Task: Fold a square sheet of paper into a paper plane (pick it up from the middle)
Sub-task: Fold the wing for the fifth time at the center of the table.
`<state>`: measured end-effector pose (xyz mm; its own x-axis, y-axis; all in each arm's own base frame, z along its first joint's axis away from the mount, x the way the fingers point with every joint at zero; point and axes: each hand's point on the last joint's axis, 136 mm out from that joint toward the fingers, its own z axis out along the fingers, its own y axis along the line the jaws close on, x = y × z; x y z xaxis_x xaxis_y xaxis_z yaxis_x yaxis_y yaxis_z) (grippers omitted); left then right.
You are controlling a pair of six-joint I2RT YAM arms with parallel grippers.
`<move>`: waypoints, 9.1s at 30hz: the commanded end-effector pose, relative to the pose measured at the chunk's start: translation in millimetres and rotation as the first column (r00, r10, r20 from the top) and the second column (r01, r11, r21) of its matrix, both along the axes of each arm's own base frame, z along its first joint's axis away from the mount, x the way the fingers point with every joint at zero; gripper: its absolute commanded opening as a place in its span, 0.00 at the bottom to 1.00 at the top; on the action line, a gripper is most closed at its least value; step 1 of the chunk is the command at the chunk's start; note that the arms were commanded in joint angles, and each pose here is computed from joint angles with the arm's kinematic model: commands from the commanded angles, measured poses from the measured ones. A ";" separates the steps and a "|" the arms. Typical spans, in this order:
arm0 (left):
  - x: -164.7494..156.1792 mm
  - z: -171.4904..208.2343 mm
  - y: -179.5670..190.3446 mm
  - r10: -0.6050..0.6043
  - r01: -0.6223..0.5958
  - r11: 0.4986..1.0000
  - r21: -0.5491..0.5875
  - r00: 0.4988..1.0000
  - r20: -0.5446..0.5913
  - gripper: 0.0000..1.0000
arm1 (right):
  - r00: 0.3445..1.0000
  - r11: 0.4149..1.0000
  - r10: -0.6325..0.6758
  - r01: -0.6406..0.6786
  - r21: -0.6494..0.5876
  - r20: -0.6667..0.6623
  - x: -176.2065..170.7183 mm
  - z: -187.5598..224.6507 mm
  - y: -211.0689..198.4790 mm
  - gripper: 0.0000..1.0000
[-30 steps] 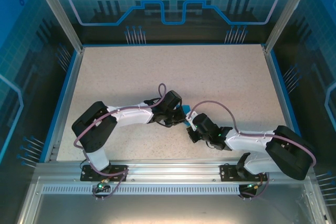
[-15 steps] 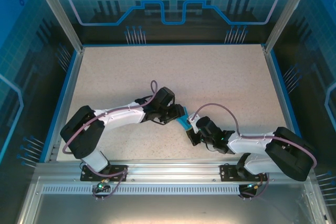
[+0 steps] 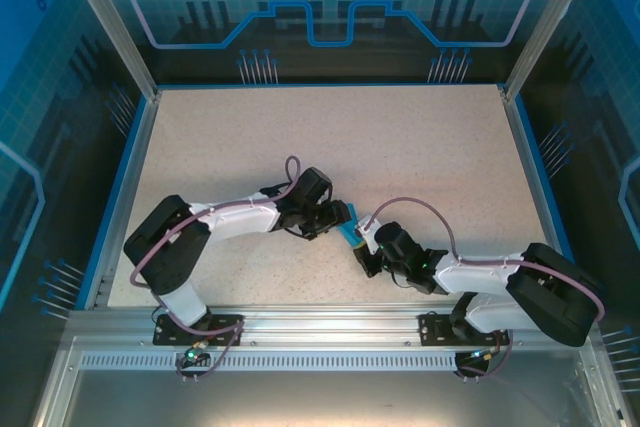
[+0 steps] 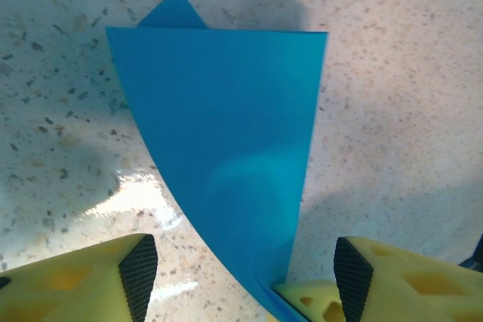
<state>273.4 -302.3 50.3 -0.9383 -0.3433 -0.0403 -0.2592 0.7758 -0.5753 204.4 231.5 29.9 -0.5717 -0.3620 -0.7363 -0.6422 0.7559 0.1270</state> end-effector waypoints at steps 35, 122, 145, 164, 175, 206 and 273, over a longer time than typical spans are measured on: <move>3.5 -5.1 -0.6 0.025 -0.024 1.000 0.010 0.994 -0.102 0.00 | 0.998 0.982 0.054 -0.045 -0.182 0.045 -0.3 9.9 9.7 0.40; 1.2 6.0 -47.6 -0.112 0.121 0.979 -0.165 0.992 0.062 0.46 | 0.626 0.846 -0.214 0.503 0.179 -0.750 -4.4 -44.0 -11.6 0.07; 6.6 -13.5 -52.3 -0.159 0.166 0.979 -0.122 0.985 0.065 0.43 | 0.626 0.879 -0.210 0.457 0.136 -0.751 -12.3 -23.9 -16.7 0.34; 4.8 -12.8 -55.7 -0.176 0.182 0.975 -0.129 0.983 0.055 0.42 | 0.680 0.924 -0.156 0.356 0.137 -0.716 -26.2 -3.5 -21.6 0.16; 3.3 -11.4 -55.2 -0.173 0.178 0.975 -0.132 0.984 0.048 0.42 | 0.738 0.969 -0.090 0.220 0.113 -0.668 -32.9 5.5 -14.8 0.11; 1.7 26.7 -47.5 -0.161 0.182 0.971 -0.157 0.977 0.138 0.52 | 0.670 0.934 -0.011 0.271 0.231 -0.742 -37.9 -13.0 -5.0 0.06; 8.5 10.6 -58.4 -0.175 0.191 0.969 -0.155 0.979 0.107 0.42 | 0.722 0.942 -0.154 0.314 0.121 -0.675 6.6 -22.2 -12.1 0.22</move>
